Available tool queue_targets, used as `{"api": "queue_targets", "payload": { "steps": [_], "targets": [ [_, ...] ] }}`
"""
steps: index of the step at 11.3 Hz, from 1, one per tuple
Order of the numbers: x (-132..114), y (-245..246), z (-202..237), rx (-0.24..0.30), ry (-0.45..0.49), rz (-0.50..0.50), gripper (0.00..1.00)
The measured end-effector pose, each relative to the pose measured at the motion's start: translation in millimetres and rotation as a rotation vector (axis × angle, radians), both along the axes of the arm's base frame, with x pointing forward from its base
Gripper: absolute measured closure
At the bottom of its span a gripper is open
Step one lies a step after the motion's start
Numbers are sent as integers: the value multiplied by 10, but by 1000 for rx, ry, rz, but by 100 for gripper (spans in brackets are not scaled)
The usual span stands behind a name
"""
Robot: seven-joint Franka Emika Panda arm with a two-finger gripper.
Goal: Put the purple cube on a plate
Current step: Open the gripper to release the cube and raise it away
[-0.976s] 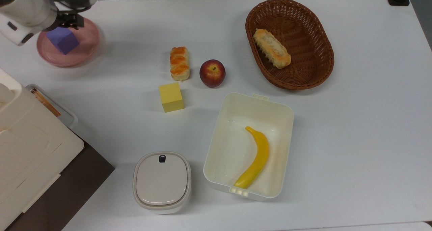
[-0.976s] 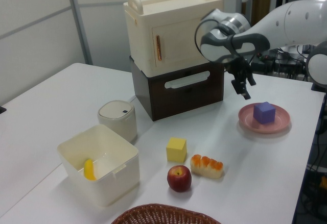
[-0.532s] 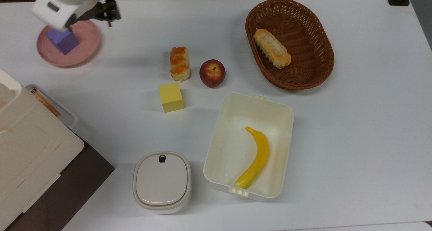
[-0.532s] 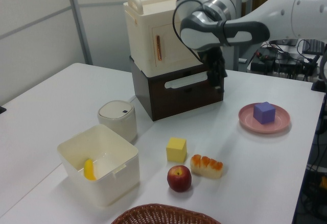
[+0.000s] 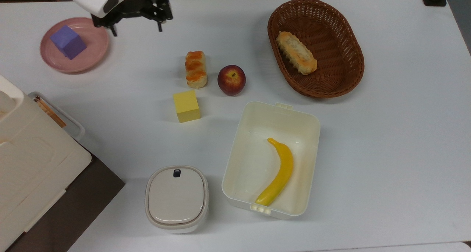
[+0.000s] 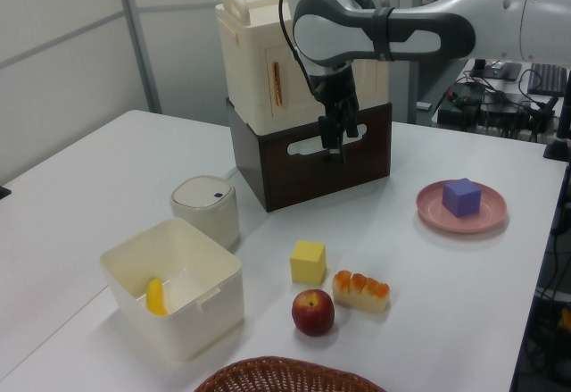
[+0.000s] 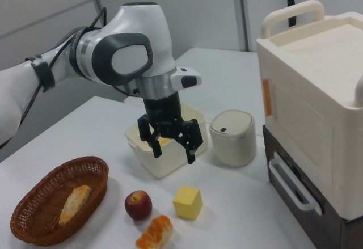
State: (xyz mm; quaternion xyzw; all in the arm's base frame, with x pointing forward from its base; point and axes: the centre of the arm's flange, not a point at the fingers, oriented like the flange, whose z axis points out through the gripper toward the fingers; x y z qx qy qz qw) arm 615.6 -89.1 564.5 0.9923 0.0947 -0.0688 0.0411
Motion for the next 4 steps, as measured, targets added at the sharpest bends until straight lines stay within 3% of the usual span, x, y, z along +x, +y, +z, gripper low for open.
{"api": "queue_targets", "payload": {
  "steps": [1, 4],
  "targets": [
    [6, 45, -1, 26, -7, -31, 0],
    [16, 120, -4, 32, -10, -44, 0]
  ]
}}
